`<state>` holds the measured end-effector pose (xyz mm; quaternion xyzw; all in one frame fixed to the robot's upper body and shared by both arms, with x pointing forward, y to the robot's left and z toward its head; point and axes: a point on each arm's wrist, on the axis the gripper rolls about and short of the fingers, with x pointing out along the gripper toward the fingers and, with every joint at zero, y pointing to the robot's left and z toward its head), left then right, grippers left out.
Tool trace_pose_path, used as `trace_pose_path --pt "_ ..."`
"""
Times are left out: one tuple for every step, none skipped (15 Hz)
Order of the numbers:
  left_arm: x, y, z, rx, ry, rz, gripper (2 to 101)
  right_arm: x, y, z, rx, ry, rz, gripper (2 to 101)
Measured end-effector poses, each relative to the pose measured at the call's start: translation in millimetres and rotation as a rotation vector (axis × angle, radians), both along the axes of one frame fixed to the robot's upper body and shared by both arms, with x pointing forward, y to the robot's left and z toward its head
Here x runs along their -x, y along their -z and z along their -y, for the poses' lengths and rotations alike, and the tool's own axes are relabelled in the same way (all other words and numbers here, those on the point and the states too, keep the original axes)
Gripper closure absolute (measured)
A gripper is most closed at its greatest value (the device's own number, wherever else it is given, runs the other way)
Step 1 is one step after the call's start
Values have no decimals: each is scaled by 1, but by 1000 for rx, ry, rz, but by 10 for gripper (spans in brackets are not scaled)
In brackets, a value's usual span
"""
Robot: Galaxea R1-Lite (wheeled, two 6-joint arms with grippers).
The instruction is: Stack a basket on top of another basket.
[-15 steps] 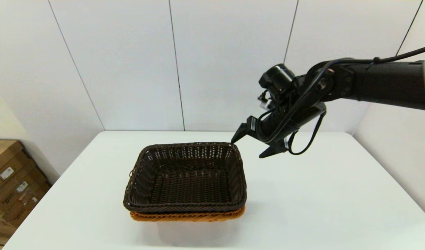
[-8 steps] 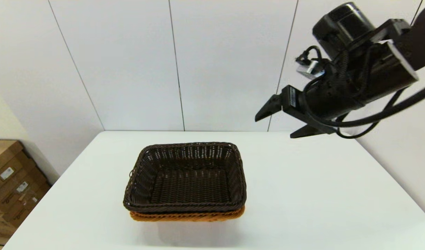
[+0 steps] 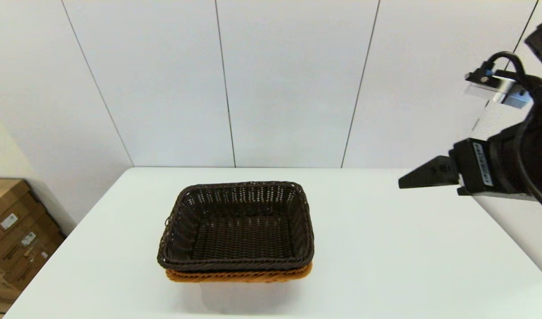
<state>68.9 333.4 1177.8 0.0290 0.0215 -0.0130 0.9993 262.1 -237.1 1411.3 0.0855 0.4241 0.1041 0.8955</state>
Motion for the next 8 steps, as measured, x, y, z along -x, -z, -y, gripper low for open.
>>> trace_pose_path --pt "0 0 0 0 0 0 54 12 2 7 2 0 5 53" --pt "0 0 0 0 0 0 54 22 5 13 7 3 6 52" --pt "0 0 0 0 -1 0 54 32 9 21 20 17 10 52" --pt "0 0 0 0 0 0 54 40 14 27 40 37 13 52" --pt "0 0 0 0 0 0 54 48 19 32 63 57 16 52" --pt "0 0 0 0 -1 0 54 55 24 38 83 73 16 52" --pt "0 0 0 0 -1 0 54 63 30 43 97 86 16 52" --pt "0 0 0 0 -1 0 54 71 36 48 106 96 14 52"
